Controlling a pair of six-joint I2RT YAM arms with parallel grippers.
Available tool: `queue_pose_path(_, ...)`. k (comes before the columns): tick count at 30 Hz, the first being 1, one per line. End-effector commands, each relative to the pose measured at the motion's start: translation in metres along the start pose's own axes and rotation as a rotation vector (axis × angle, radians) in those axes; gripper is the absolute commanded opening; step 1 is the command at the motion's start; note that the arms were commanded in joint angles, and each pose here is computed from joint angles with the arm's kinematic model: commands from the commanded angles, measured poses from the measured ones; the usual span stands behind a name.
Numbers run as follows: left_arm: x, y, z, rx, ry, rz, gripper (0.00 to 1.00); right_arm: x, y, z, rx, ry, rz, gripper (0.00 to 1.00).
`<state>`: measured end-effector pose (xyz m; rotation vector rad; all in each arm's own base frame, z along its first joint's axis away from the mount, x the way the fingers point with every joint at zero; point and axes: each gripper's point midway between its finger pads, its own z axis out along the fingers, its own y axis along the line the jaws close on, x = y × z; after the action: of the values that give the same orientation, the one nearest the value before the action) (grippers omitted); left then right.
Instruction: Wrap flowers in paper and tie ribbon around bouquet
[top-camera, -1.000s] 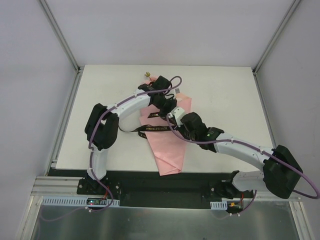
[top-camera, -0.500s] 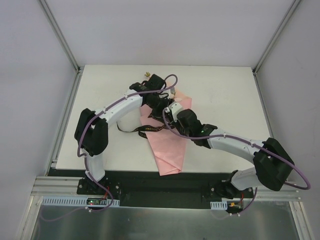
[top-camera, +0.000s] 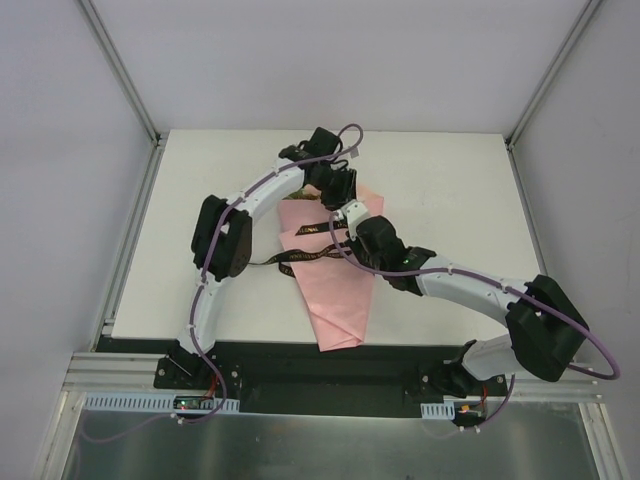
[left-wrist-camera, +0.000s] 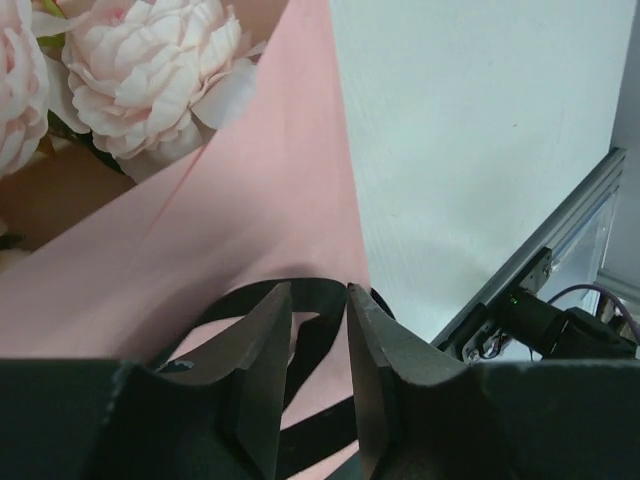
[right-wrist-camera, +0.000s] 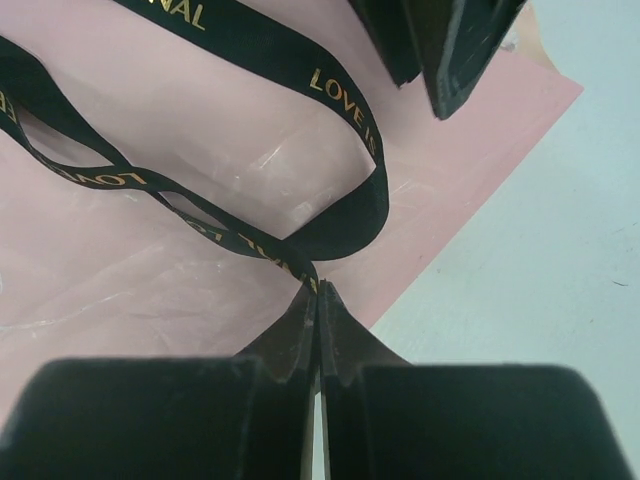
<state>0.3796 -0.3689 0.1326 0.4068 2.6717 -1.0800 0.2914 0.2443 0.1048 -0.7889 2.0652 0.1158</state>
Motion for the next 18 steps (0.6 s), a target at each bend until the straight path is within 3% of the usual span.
queue_pose_path(1,0.002,-0.009,0.017,0.074,0.039,-0.001,0.26,-0.005,-0.007,0.001,0.007,-0.027,0.057,0.01)
queue_pose_path(6,0.047,0.009,0.029,0.073,0.144,-0.046,0.15,-0.002,-0.011,0.006,-0.005,-0.024,0.141,0.0)
queue_pose_path(10,0.064,0.0,0.015,0.102,0.146,-0.02,0.1,-0.002,-0.011,0.013,-0.006,-0.011,0.159,0.0)
queue_pose_path(16,0.079,-0.01,-0.01,0.131,0.142,-0.018,0.11,-0.002,-0.021,0.027,0.026,0.048,0.193,0.0)
queue_pose_path(18,0.076,-0.005,-0.025,0.107,0.107,-0.054,0.2,-0.001,-0.023,0.031,0.036,0.069,0.188,0.01)
